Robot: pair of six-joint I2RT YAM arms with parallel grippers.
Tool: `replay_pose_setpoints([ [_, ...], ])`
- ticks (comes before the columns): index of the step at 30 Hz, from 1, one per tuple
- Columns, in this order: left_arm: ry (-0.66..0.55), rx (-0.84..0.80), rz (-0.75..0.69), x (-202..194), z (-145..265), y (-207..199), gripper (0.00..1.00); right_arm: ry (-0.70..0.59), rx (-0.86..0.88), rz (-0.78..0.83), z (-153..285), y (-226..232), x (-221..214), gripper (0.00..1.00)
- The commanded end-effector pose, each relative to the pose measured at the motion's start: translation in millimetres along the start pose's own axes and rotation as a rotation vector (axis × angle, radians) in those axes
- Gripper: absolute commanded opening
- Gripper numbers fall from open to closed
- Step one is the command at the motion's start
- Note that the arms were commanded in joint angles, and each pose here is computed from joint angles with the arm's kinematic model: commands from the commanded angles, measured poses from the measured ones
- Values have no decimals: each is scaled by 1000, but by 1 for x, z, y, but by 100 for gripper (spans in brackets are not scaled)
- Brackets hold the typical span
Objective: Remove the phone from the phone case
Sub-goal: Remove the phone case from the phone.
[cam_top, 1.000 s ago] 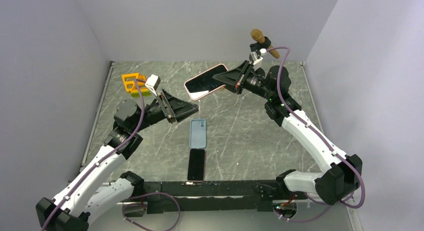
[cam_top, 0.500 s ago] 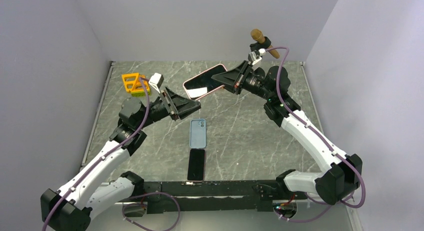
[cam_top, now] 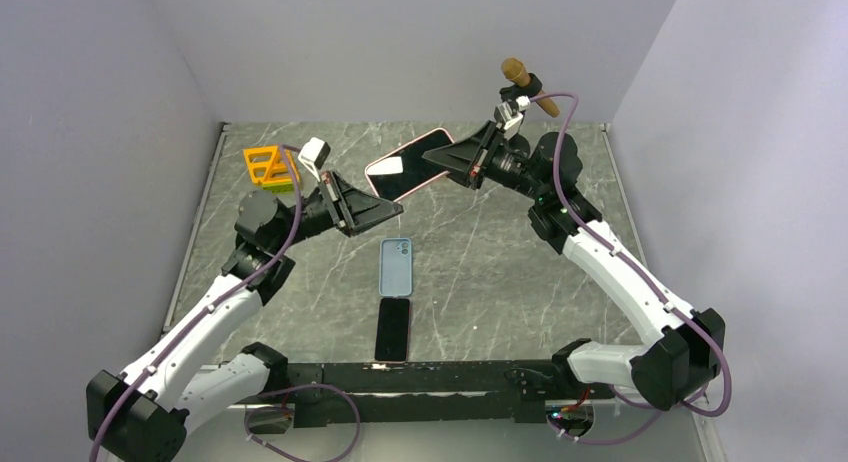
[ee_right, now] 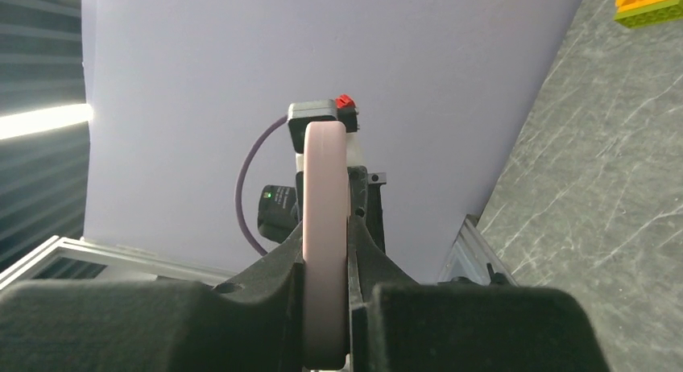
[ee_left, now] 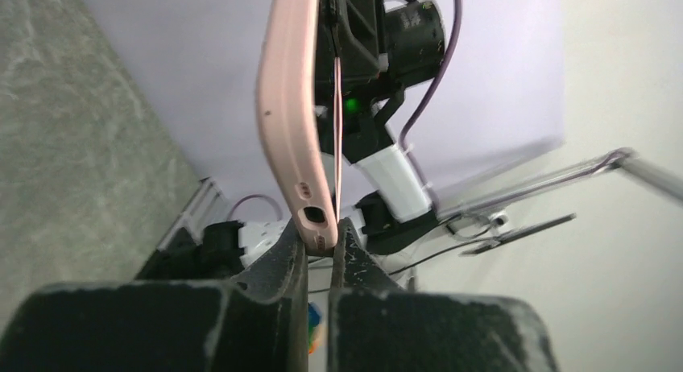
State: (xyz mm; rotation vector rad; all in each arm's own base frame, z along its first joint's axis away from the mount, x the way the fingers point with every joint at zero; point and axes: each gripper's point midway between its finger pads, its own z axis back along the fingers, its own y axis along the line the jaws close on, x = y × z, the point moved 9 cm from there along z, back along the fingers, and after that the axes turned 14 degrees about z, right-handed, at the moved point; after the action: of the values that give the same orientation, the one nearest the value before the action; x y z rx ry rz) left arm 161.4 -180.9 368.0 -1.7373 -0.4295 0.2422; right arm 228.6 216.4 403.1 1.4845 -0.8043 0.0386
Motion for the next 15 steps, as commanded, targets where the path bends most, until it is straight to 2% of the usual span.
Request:
replay_pose_setpoints([
  [1,109,-14,-277,7,-3,-15,0,146,198,-24,12,47,-2,0],
  [4,213,77,-434,9,-4,-16,0,188,317,-131,16,48,-7,0],
  [6,239,97,-474,10,-4,-14,0,190,413,-212,23,49,-11,0],
  [15,204,-54,-372,8,-5,10,0,177,611,-344,39,68,-6,0],
])
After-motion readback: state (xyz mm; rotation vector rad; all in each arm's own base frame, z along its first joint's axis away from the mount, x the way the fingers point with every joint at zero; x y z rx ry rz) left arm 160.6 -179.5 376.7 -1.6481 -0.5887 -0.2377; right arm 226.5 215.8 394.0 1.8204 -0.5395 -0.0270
